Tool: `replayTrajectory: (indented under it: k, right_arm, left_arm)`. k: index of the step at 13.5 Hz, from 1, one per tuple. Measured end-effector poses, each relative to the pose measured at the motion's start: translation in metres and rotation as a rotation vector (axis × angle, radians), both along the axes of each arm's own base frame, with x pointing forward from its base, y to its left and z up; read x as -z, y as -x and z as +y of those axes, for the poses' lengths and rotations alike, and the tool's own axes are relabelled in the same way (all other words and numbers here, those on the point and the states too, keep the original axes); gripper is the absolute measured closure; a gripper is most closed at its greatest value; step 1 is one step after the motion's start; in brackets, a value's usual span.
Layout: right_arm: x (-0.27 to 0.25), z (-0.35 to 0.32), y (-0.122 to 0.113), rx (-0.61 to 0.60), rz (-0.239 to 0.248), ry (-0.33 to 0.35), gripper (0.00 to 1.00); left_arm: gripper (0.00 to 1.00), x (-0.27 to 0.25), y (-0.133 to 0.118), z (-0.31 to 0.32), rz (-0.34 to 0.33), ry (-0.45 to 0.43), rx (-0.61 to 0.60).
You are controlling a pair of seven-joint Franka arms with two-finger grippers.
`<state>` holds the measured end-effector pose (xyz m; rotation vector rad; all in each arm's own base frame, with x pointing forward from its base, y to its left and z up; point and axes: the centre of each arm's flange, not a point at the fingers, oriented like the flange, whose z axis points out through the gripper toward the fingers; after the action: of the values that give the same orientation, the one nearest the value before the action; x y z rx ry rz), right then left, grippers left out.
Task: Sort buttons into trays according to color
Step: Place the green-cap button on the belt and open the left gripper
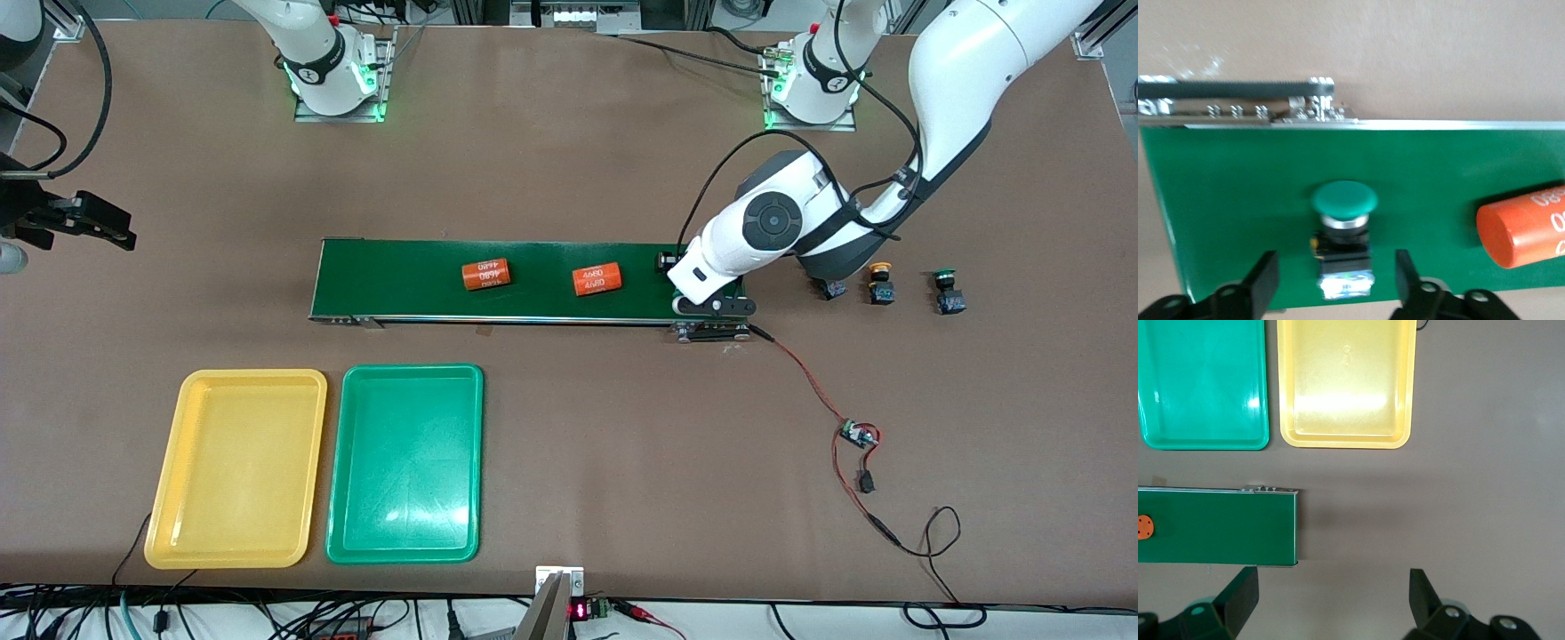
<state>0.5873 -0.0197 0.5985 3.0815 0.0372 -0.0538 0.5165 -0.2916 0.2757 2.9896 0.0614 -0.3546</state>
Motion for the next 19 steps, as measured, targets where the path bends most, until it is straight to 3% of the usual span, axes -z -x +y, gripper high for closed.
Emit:
replayTrajectory:
  k: [2,5,10,15,19]
  right_arm:
    - [0.0,0.0,0.0,0.0,0.0,0.0,0.0]
    - [0.0,0.0,0.0,0.0,0.0,0.0,0.0]
    - [0.0,0.0,0.0,0.0,0.0,-0.001,0.0]
    - [0.001,0.005,-0.002,0.001,-0.008,-0.043,0.0]
    - [0.001,0.005,-0.003,0.0,-0.013,-0.043,0.0]
  left_arm:
    - [0.0,-0.019,-0.017,0.023,0.011,-0.031,-0.031]
    - [0.0,-0.044,-0.047,0.083,0.063,-0.102,-0.062]
    - [0.0,-0.05,-0.086,0.212,0.078,-0.067,-0.017]
    - [0.0,0.015,-0.083,0.29,0.165,-0.112,0.104]
    - [0.0,0.066,-0.052,0.285,0.244,-0.143,0.081]
